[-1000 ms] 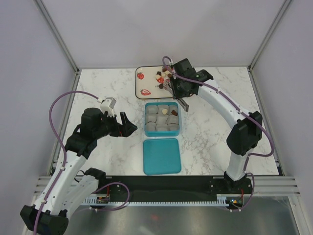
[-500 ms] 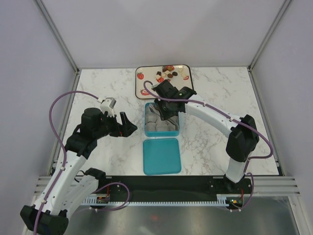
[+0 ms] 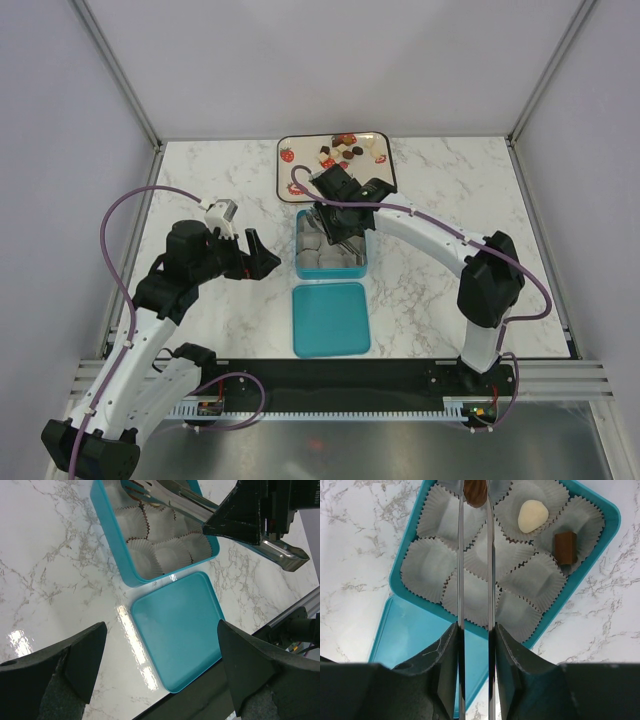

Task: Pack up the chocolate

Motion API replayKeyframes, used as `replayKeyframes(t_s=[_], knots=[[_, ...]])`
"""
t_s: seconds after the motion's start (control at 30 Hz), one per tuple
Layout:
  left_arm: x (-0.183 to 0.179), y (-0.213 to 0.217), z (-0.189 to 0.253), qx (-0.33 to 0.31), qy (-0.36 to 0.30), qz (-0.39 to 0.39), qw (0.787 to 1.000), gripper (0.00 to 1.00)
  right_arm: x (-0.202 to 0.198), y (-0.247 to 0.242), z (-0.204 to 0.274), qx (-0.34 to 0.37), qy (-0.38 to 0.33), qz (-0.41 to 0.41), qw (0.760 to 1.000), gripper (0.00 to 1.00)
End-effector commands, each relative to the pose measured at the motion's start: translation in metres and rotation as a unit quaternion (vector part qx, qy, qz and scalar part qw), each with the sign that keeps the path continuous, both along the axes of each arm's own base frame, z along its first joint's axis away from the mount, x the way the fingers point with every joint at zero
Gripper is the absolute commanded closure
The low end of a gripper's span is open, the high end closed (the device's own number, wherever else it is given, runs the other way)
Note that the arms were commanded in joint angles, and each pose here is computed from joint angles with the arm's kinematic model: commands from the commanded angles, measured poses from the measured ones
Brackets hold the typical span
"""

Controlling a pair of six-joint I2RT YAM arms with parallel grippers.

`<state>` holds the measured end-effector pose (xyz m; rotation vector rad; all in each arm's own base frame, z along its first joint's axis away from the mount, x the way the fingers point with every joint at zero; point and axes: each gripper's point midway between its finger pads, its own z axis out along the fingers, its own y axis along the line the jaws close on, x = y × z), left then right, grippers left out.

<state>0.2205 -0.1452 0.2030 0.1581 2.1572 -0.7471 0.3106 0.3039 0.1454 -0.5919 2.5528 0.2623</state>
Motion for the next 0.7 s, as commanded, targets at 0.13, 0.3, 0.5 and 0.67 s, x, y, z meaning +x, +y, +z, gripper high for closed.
replayKeyframes(t_s=[0.13, 0.3, 0.5, 0.67], knots=[[0.002, 0.002, 0.003, 0.008, -0.017, -0.003, 1.0, 0.01, 0.016, 0.004, 0.003, 0.0, -0.029, -0.018, 0.999, 0.59], [0.002, 0.002, 0.003, 0.008, -0.016, -0.003, 1.0, 0.01, 0.018, 0.004, 0.005, 0.001, -0.034, -0.02, 0.999, 0.55], [0.002, 0.001, 0.003, 0.008, -0.016, -0.005, 1.0, 0.01, 0.018, 0.006, 0.01, 0.006, -0.038, -0.018, 0.999, 0.52], [0.002, 0.001, 0.003, 0.007, -0.017, -0.004, 1.0, 0.0, 0.019, 0.009, 0.02, 0.019, -0.043, -0.016, 0.999, 0.52]])
